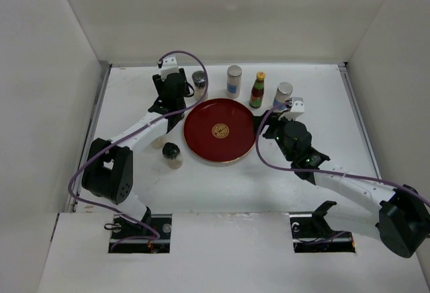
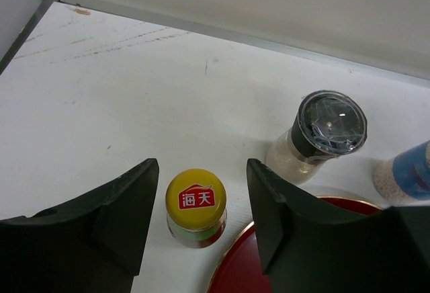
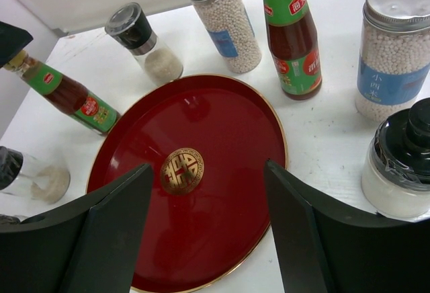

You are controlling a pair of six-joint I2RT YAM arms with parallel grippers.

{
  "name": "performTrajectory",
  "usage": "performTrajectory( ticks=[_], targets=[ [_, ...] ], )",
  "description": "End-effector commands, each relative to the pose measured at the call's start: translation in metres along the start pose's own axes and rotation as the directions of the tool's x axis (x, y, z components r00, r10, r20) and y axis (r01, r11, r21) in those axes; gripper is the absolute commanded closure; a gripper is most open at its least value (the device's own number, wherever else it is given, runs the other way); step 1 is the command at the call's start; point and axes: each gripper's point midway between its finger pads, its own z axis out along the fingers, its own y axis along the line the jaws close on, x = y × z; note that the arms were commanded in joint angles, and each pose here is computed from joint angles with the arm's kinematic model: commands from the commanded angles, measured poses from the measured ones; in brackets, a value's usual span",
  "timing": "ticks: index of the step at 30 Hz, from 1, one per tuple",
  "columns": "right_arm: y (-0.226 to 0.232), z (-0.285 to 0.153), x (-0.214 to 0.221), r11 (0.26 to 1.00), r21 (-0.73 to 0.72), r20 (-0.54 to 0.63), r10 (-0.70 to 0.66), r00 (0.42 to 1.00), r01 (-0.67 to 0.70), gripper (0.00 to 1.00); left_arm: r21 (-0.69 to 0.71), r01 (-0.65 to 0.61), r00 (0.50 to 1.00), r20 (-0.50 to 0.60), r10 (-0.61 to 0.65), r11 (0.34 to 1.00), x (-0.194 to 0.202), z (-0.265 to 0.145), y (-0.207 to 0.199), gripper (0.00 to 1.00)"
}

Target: Organize the condiment bottles

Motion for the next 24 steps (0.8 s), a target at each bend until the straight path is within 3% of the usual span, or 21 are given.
performTrajectory(
  ticks=[1,7,14,24],
  targets=[
    [0.022,0.0,-0.032,0.997,-0.063,0.082,0.038,0.996,-0.033,0.27,-0.005,0.017,0.999,0.043,-0.016,1.0,-0.022,0.004,-0.002,0.48],
    [0.022,-0.001,-0.033,0.997,-0.065,0.086,0.039,0.996,-0.033,0.27,-0.012,-0.002,1.0,0.017,0.002,1.0,-0.009,0.011,-0.002,0.51],
    [0.022,-0.002,-0.034,0.997,-0.066,0.089,0.038,0.995,-0.033,0.27,-0.002,0.011,0.999,0.034,-0.011,1.0,-0.02,0.01,-0.001,0.77],
    [0.022,0.003,-0.029,0.998,-0.061,0.074,0.032,0.997,-0.027,0.27,0.046,0.105,0.969,0.218,-0.112,0.993,-0.114,-0.023,0.003,0.83]
  ],
)
